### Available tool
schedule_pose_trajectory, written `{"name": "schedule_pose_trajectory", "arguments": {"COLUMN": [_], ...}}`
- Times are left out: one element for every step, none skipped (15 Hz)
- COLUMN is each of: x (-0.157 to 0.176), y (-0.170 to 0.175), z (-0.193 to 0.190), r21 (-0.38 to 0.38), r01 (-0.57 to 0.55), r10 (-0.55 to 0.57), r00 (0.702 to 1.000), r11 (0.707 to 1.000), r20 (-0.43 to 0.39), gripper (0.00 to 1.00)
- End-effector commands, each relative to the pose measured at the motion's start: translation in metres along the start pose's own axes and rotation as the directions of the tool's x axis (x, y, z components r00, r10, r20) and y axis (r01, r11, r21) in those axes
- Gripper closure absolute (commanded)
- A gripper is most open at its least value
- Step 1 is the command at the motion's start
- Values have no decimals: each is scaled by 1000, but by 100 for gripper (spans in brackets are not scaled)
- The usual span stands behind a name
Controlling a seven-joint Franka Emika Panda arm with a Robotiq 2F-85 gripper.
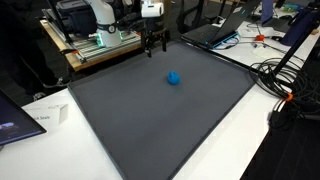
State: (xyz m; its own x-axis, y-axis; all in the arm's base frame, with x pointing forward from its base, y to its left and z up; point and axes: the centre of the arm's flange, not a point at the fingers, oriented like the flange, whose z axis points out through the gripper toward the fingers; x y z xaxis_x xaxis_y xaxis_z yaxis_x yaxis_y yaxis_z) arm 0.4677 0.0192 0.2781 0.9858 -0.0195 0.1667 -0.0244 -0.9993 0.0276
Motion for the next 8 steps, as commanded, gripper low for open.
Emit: {"name": "schedule_pose_trajectory", "arguments": {"x": [65, 74, 81, 86, 90, 93, 96, 99], "y": [-54, -66, -78, -88, -97, -102, -106, -108], "z": [-8, -12, -13, -12, -11, -7, -3, 2], "r21": [-94, -106, -113, -119, -129, -133, -143, -153], "r01": [58, 72, 83, 86, 84, 81, 72, 66], "r10": [-53, -67, -75, -74, -67, -60, -48, -40], "r00": [997, 996, 995, 992, 989, 987, 985, 984], "r11": [994, 992, 990, 989, 988, 988, 987, 986], "r20": [48, 56, 73, 102, 128, 151, 163, 171], "gripper": [0, 0, 0, 0, 0, 0, 0, 0]}}
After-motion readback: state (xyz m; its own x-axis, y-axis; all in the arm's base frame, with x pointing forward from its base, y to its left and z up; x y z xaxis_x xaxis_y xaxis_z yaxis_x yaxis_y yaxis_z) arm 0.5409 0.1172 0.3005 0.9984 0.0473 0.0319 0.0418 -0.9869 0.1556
